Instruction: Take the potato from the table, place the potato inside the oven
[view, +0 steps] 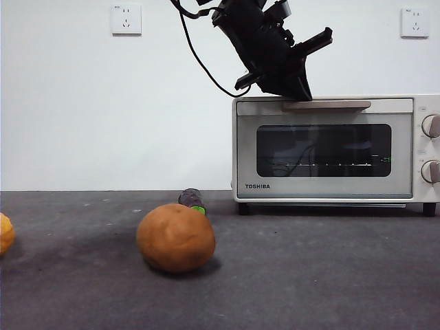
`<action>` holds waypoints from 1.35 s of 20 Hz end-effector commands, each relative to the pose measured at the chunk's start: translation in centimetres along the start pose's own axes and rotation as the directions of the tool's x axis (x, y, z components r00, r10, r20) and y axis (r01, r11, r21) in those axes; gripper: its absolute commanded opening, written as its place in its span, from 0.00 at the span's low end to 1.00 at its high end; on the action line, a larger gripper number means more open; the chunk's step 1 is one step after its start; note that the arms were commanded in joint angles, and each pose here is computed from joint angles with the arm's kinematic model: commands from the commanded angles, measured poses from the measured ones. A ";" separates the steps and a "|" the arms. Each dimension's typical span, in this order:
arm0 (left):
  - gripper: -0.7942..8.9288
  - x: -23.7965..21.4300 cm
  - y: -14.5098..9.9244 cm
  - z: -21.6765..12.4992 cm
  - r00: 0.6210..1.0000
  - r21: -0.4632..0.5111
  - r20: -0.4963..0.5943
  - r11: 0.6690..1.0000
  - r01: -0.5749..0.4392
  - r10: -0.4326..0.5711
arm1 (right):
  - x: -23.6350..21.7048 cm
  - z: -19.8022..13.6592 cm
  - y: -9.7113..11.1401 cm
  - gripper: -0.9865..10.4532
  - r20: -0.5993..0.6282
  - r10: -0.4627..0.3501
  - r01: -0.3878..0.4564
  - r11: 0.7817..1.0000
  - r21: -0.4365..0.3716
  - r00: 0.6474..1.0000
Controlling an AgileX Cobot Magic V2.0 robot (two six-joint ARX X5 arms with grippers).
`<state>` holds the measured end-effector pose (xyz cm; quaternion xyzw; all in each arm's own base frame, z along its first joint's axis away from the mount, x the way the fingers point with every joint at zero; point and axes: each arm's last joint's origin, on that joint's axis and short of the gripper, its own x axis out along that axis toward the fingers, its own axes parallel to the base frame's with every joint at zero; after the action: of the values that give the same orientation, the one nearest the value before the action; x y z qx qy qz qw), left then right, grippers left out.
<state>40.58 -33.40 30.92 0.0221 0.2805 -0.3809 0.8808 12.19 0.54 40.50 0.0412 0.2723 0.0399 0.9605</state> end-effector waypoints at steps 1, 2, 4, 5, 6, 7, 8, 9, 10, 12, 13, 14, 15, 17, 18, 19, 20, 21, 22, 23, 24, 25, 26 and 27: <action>0.08 1.4 0.4 -1.3 0.998 0.008 -0.054 1.000 -0.021 0.022 | -0.1 0.1 0.0 0.09 0.008 0.002 -0.002 1.000 0.007 1.000; 0.08 1.4 0.4 -1.4 0.998 0.007 -0.060 1.000 -0.023 0.023 | -0.1 0.1 0.0 0.09 0.008 0.002 -0.002 1.000 0.007 1.000; 0.08 1.4 0.3 -1.5 0.997 0.006 -0.076 1.000 -0.027 0.027 | -0.1 0.1 0.0 0.09 0.010 0.002 -0.002 1.000 0.007 1.000; 0.08 1.4 0.2 -1.7 0.996 0.006 -0.088 0.999 -0.032 0.033 | -0.1 0.1 0.0 0.09 0.011 0.002 -0.002 1.000 0.007 1.000; 0.08 1.4 0.1 -1.8 0.994 0.006 -0.102 0.999 -0.038 0.038 | -0.1 0.1 0.0 0.09 0.011 0.002 -0.002 1.000 0.007 1.000; 0.08 1.4 0.2 -1.9 0.992 0.004 -0.116 0.999 -0.041 0.042 | -0.1 0.1 0.0 0.09 0.011 0.002 -0.002 1.000 0.007 1.000; 0.08 1.3 0.1 -2.1 0.991 0.003 -0.130 0.999 -0.042 0.042 | -0.1 0.1 0.0 0.09 0.011 0.002 -0.002 1.000 0.007 1.000; 0.08 1.3 0.0 -2.2 0.989 0.002 -0.144 0.999 -0.042 0.042 | -0.1 0.1 0.0 0.09 0.011 0.002 -0.002 1.000 0.007 1.000; 0.08 1.3 -0.1 -2.3 0.987 0.002 -0.154 0.999 -0.041 0.041 | -0.1 0.1 0.0 0.09 0.011 0.002 -0.002 1.000 0.007 1.000; 0.08 1.4 -0.4 -2.5 0.985 0.005 -0.169 0.999 -0.037 0.038 | -0.1 0.1 0.0 0.09 0.011 0.002 -0.002 1.000 0.007 1.000; 0.08 1.4 -0.6 -2.6 0.984 0.006 -0.172 0.999 -0.036 0.037 | -0.1 0.1 0.0 0.09 0.010 0.002 -0.002 1.000 0.007 1.000; 0.08 1.4 -0.8 -2.6 0.984 0.008 -0.173 0.999 -0.033 0.034 | -0.1 0.1 0.0 0.09 0.008 0.002 -0.002 1.000 0.007 1.000; 0.08 1.4 -0.9 -2.6 0.984 0.010 -0.174 0.999 -0.032 0.033 | -0.2 0.0 0.0 0.09 0.006 0.002 -0.002 1.000 0.008 1.000; 0.08 1.5 -1.2 -2.7 0.983 0.012 -0.180 1.000 -0.029 0.030 | -0.2 -0.1 0.0 0.09 -0.005 0.001 -0.001 1.000 0.008 1.000; 0.08 1.5 -1.3 -2.8 0.982 0.012 -0.186 1.000 -0.027 0.029 | -0.2 -0.1 0.0 0.09 -0.012 0.000 0.000 1.000 0.009 1.000; 0.08 1.5 -1.4 -2.8 0.981 0.013 -0.192 1.000 -0.027 0.029 | -0.2 -0.2 0.0 0.09 -0.017 0.000 0.000 1.000 0.009 1.000; 0.08 1.5 -1.6 -2.9 0.979 0.015 -0.199 0.999 -0.033 0.036 | -0.2 -0.3 0.0 0.09 -0.023 0.000 0.001 1.000 0.010 1.000; 0.08 1.5 -1.8 -3.0 0.978 0.020 -0.206 0.999 -0.043 0.047 | -0.3 -0.3 0.0 0.09 -0.029 -0.001 0.001 1.000 0.011 1.000; 0.08 1.5 -1.9 -3.1 0.976 0.023 -0.211 0.998 -0.050 0.054 | -0.4 -0.4 0.0 0.09 -0.030 -0.001 0.001 1.000 0.011 1.000; 0.08 1.5 -2.1 -3.2 0.973 0.027 -0.220 0.998 -0.059 0.063 | -0.6 -0.5 0.0 0.09 -0.028 -0.001 0.001 1.000 0.011 1.000; 0.08 1.5 -2.3 -3.3 0.971 0.030 -0.228 0.998 -0.061 0.066 | -0.7 -0.5 0.0 0.09 -0.026 -0.001 0.001 1.000 0.011 1.000; 0.08 1.5 -2.3 -3.4 0.970 0.030 -0.235 0.998 -0.061 0.066 | -0.9 -0.5 0.0 0.09 -0.021 -0.001 0.001 1.000 0.011 1.000; 0.08 1.5 -2.4 -3.5 0.968 0.031 -0.243 0.998 -0.060 0.065 | -1.2 -0.5 0.1 0.09 -0.014 0.000 0.000 1.000 0.010 1.000; 0.08 1.5 -2.5 -3.6 0.965 0.032 -0.253 0.998 -0.058 0.065 | -1.5 -0.4 0.1 0.09 -0.008 0.000 0.000 1.000 0.010 1.000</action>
<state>37.71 -34.82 31.14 0.0605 0.3309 -0.3638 0.8686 11.05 0.51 40.48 0.0415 0.2891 0.0392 0.9556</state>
